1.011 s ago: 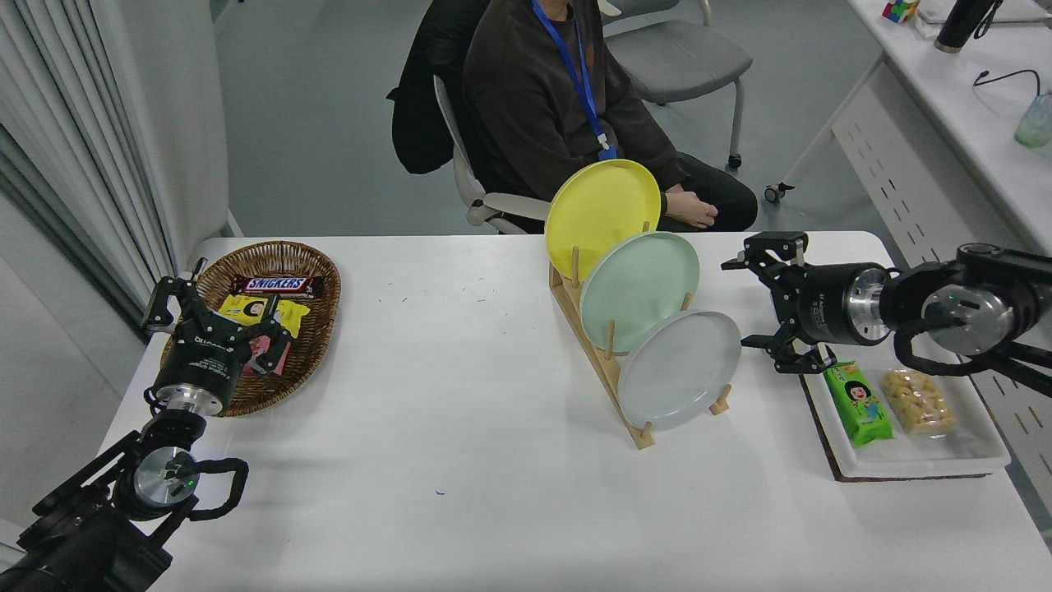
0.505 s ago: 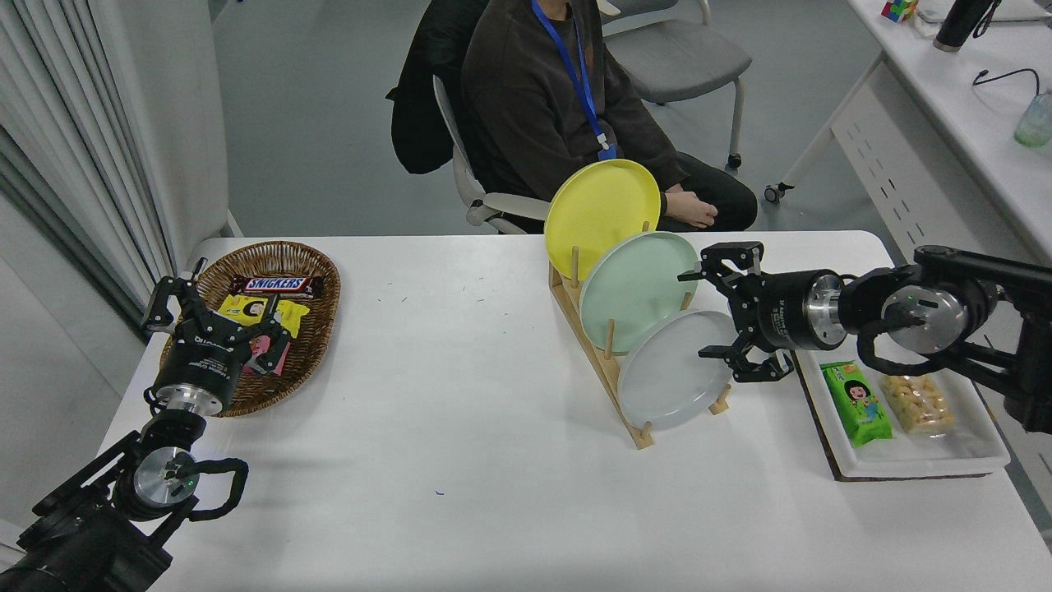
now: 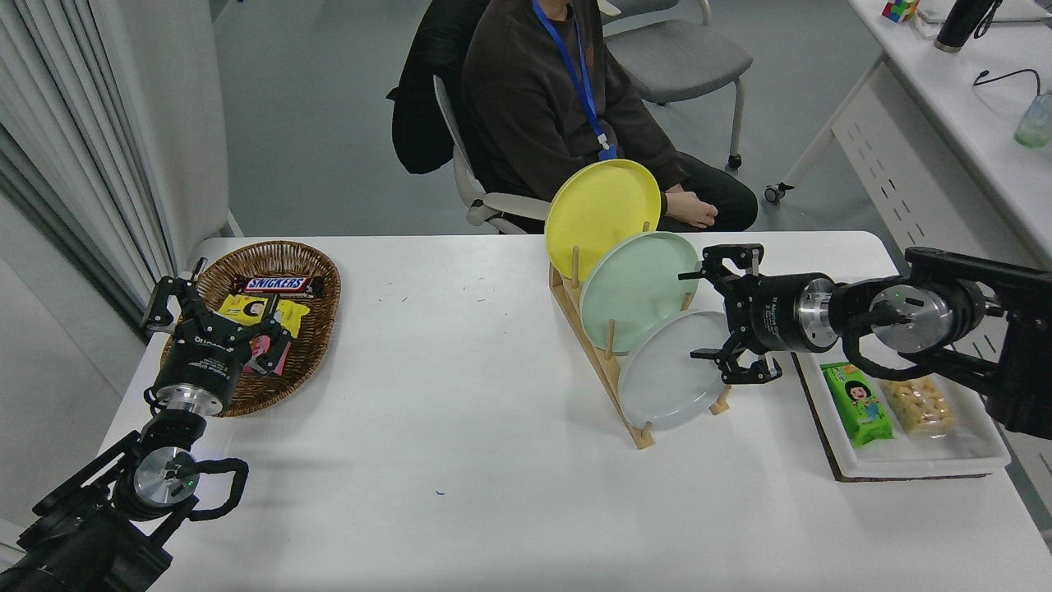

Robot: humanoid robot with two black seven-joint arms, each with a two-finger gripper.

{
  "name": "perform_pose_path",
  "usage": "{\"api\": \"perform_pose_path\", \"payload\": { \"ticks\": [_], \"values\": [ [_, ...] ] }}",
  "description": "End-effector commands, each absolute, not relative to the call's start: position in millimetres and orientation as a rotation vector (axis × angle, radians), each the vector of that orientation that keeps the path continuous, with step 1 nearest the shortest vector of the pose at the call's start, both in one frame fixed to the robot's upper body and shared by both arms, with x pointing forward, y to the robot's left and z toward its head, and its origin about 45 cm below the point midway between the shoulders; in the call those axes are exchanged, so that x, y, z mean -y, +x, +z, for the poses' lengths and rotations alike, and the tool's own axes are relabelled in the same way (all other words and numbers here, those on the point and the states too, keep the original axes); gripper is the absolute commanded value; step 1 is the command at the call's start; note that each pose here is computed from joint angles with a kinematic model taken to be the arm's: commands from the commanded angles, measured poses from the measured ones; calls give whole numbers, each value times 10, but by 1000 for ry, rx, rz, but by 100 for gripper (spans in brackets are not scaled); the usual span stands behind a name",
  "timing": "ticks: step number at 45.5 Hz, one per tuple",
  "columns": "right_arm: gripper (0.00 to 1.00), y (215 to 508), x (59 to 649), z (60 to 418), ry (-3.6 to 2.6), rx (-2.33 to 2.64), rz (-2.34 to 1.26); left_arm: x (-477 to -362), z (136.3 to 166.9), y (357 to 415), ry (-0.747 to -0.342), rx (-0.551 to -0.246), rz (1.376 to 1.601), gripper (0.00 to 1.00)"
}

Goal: Place the plate on the table

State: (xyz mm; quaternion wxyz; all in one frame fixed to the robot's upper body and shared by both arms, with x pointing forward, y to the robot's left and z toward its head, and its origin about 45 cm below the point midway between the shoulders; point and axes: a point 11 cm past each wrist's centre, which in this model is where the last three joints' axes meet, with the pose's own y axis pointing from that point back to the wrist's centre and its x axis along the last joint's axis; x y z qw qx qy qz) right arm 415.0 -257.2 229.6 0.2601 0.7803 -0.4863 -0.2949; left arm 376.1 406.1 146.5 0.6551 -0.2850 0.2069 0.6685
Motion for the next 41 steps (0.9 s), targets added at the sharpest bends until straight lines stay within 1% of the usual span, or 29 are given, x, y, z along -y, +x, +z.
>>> {"api": "perform_pose_path", "payload": {
  "ticks": [1,9,19,22,25,29,32,35,38,41],
  "values": [
    [90,4176,2609,2298,2096,1357,-813,-4061,1465,3761,-646,-469,1516,98],
    [90,4181,2583,2297,2104,1356,-822,-4061,1465,3761,-646,-469,1516,98],
    [89,4279,2555,2273,2100,1378,-806,-4061,1465,3761,-646,-469,1516,98],
    [87,4317,2584,2267,2091,1396,-798,-4061,1465,3761,-646,-469,1516,98],
    [82,4337,2597,2228,2075,1404,-793,-4061,1465,3761,-646,-469,1516,98],
    [81,4339,2599,2213,2070,1403,-790,-4061,1465,3761,-646,-469,1516,98],
    [78,4338,2594,2215,2070,1401,-789,-4061,1465,3761,-646,-469,1516,98],
    [77,4338,2585,2222,2074,1399,-793,-4061,1465,3761,-646,-469,1516,98],
    [71,4324,2565,2217,2076,1388,-801,-4061,1465,3761,-646,-469,1516,98],
    [70,4309,2562,2200,2069,1380,-812,-4061,1465,3761,-646,-469,1516,98]
  ]
}}
